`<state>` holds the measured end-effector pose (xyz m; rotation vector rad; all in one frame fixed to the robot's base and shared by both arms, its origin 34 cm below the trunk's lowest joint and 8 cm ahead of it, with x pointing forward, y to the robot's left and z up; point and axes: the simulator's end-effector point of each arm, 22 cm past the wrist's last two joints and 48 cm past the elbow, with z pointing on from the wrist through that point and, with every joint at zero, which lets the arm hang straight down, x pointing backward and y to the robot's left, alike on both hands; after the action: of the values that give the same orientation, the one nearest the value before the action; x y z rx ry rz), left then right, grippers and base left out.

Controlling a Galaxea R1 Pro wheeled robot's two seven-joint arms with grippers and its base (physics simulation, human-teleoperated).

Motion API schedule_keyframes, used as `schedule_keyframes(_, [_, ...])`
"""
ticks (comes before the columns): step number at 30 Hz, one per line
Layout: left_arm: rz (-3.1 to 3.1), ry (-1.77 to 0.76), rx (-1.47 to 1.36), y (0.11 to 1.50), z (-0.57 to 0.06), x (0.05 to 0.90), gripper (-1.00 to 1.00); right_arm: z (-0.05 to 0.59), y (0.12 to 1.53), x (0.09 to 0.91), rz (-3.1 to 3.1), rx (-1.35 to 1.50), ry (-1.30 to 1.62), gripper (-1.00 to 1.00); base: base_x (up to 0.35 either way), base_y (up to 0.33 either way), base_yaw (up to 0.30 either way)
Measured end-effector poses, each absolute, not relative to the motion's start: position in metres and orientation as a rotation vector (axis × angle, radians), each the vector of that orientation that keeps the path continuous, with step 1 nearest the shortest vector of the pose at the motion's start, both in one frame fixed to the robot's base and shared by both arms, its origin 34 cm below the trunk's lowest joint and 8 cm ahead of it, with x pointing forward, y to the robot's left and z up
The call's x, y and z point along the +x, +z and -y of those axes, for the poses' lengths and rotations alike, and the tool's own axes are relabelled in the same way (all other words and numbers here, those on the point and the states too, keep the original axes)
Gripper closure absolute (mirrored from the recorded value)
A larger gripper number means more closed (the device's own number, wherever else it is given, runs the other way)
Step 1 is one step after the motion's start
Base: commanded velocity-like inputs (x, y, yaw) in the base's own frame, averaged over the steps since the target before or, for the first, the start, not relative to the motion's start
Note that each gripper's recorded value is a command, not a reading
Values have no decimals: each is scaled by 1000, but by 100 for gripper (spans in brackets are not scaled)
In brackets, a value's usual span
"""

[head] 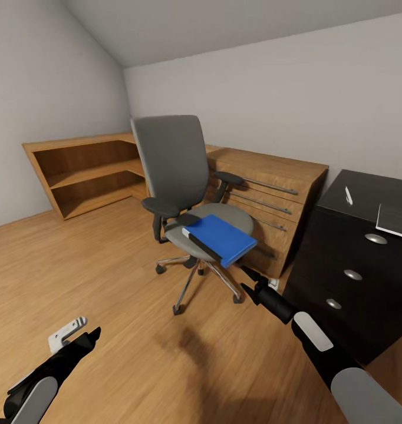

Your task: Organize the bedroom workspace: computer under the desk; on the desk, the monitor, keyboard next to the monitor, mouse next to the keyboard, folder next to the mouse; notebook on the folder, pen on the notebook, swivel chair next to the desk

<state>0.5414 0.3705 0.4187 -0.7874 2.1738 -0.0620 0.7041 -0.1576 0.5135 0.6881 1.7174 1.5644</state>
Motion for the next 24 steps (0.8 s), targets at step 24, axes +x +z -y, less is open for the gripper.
schedule_keyframes(24, [-2170, -62, -788, 420, -371, 541, -100, 158, 515, 704, -1722, 677, 1557, -100, 42, 0, 0])
